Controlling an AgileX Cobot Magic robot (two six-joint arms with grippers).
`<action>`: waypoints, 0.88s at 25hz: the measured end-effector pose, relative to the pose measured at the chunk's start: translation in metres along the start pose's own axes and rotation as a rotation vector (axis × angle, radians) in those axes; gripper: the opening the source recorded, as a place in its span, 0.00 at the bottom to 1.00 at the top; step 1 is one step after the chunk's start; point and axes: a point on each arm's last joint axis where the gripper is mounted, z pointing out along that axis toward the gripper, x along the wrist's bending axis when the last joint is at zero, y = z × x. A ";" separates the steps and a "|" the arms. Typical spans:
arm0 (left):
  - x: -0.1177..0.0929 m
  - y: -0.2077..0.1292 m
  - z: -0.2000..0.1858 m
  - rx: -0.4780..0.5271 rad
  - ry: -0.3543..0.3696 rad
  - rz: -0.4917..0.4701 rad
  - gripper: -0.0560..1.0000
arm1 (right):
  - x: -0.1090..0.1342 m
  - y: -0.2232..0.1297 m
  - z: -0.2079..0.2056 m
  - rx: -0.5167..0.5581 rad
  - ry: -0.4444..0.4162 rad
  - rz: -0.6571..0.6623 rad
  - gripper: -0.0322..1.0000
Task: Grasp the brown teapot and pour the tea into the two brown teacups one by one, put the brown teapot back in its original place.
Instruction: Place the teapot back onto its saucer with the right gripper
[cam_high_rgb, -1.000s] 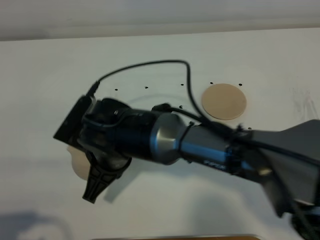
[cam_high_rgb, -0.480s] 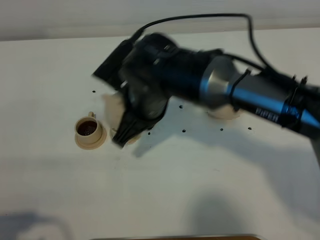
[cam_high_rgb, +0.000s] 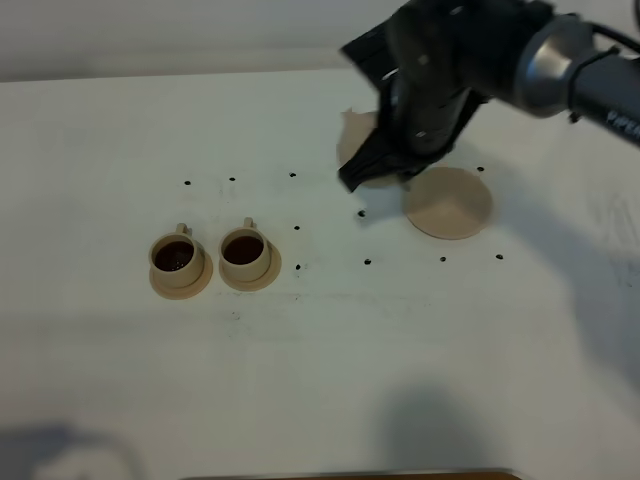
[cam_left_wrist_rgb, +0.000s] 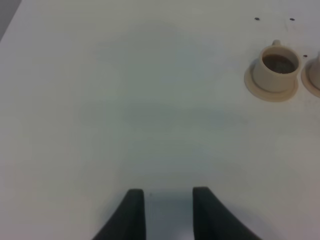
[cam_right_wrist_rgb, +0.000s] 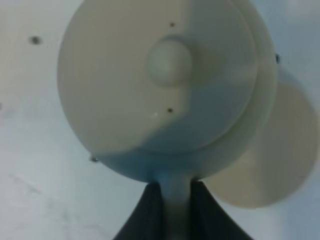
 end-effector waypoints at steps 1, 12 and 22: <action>0.000 0.000 0.000 0.000 0.000 0.000 0.34 | -0.005 -0.001 0.001 0.013 0.004 0.020 0.11; 0.000 0.000 0.000 0.000 0.000 0.000 0.34 | -0.040 -0.017 0.018 0.087 0.019 0.128 0.11; 0.000 0.000 0.000 0.000 0.000 0.000 0.34 | -0.052 -0.034 0.043 0.098 0.051 0.190 0.11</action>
